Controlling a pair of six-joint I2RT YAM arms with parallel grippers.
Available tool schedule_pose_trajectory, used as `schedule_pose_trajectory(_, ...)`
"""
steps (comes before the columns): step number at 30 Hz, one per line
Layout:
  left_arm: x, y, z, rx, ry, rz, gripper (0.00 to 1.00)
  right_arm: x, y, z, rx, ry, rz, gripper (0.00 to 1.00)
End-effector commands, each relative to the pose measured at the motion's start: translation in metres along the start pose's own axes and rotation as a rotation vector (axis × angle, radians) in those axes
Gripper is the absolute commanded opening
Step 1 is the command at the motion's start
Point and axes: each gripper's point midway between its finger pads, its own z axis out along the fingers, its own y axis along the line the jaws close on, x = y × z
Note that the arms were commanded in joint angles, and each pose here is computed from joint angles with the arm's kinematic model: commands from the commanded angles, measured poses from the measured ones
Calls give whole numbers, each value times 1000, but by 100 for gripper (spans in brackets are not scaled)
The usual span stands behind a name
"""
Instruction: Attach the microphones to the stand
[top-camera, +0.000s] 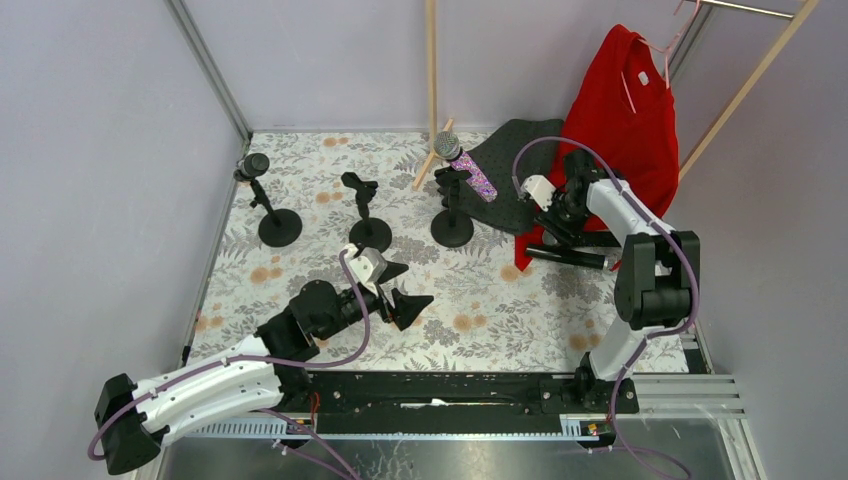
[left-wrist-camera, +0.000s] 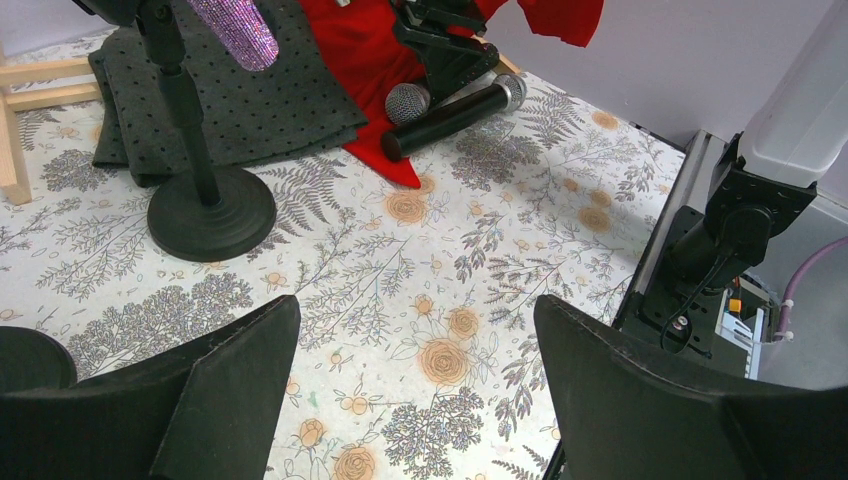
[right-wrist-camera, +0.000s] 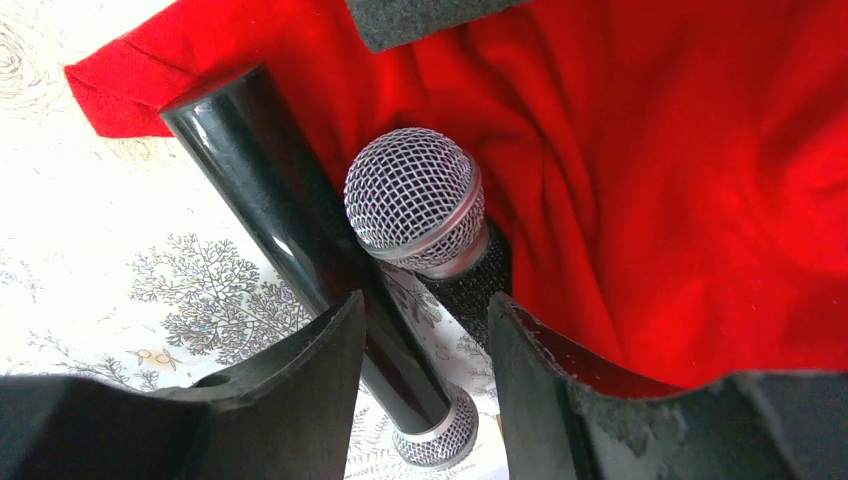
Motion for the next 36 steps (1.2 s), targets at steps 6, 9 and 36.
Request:
schedule_pose_trajectory(6, -11, -5, 5, 20, -41, -7, 91, -2, -8, 19, -7, -5, -33, 53)
schedule_pose_trajectory(9, -10, -5, 5, 19, -40, -7, 91, -2, -13, 28, -1, 4, -25, 54)
schedule_pose_trajectory(36, -11, -3, 2, 6, -46, -12, 91, -6, -17, 65, -48, 19, 83, 45)
